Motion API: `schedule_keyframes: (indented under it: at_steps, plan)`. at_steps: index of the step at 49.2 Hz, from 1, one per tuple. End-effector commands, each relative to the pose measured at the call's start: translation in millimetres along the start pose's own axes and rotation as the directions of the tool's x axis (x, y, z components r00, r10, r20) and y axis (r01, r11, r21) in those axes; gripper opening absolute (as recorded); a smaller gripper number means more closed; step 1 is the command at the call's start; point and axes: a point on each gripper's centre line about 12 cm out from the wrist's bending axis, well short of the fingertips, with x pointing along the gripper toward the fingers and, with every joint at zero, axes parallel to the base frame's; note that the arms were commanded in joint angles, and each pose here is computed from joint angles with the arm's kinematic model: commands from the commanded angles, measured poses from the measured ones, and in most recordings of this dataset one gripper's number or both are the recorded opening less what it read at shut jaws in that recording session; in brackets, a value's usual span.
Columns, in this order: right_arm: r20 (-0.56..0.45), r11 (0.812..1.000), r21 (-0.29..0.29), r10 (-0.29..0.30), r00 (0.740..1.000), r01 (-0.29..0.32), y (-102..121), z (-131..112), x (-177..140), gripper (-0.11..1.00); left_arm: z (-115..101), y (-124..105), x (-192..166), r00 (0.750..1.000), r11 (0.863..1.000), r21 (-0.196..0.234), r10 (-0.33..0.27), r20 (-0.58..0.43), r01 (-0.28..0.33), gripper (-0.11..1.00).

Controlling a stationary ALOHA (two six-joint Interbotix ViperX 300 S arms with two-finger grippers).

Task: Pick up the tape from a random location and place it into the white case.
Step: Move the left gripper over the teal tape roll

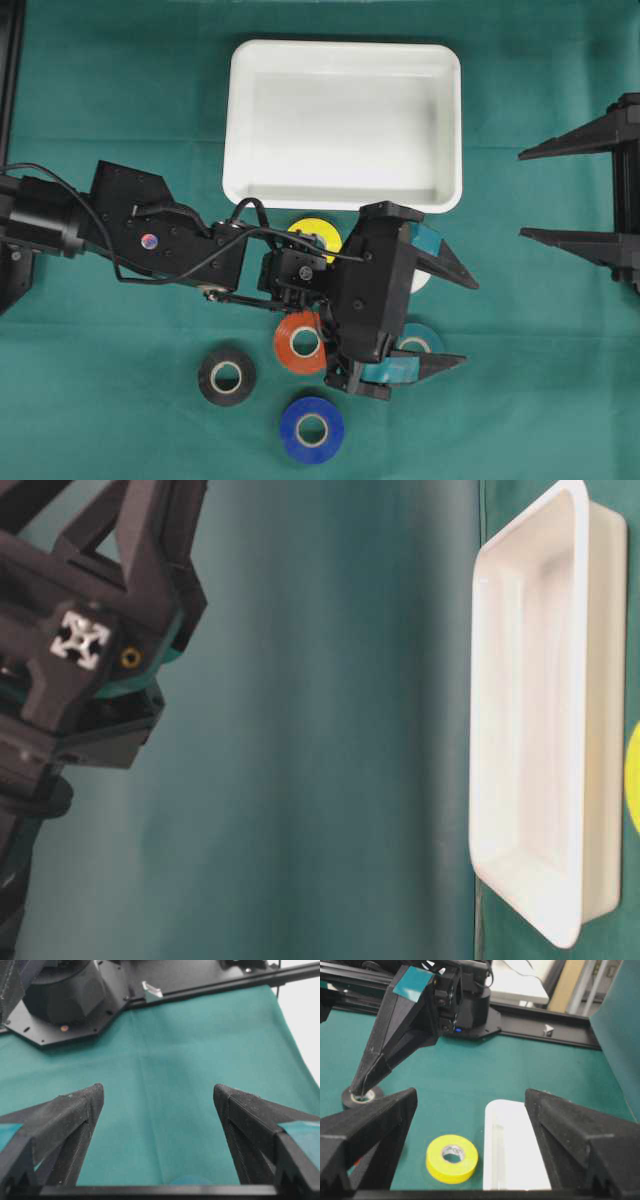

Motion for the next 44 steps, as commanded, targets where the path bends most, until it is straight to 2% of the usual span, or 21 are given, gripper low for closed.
schedule_keyframes:
  at_steps: [1, 8, 16, 19, 29, 36, 44]
  plan:
    - [0.025, 1.0, -0.003, -0.001, 1.0, 0.002, -0.4, 10.4, 2.7, 0.91, 17.8, 4.1, -6.6, 0.999, 1.0, 0.0, 0.008, 0.038, -0.008, 0.97]
    - [0.025, 1.0, -0.005, -0.001, 1.0, 0.001, -0.4, 10.4, 2.7, 0.91, 14.0, 4.5, -5.3, 1.0, 1.0, -0.007, 0.005, -0.01, -0.005, 0.97]
    - [0.018, 1.0, -0.003, -0.001, 1.0, 0.001, -0.4, 8.8, 3.5, 0.91, 12.7, 4.4, 2.5, 0.993, 1.0, 0.002, -0.006, -0.118, 0.007, 0.97]
    - [0.015, 1.0, -0.005, -0.001, 1.0, 0.001, -0.3, 8.1, 4.0, 0.91, 11.6, 4.3, 6.7, 0.985, 1.0, 0.007, -0.012, -0.172, 0.013, 0.97]
    - [0.003, 1.0, -0.001, -0.001, 1.0, 0.001, -0.4, 5.9, 6.5, 0.91, 11.6, 2.1, 15.3, 0.938, 0.996, 0.071, -0.032, -0.344, 0.06, 0.97]
    - [0.005, 1.0, 0.0, -0.001, 1.0, 0.001, -0.4, 6.5, 6.6, 0.91, 12.7, 1.4, 18.7, 0.907, 0.994, 0.077, -0.041, -0.42, 0.08, 0.97]
    - [0.006, 1.0, -0.001, -0.001, 1.0, 0.001, -0.4, 7.1, 6.7, 0.91, 14.2, 1.6, 20.0, 0.895, 0.993, 0.083, -0.043, -0.443, 0.089, 0.97]
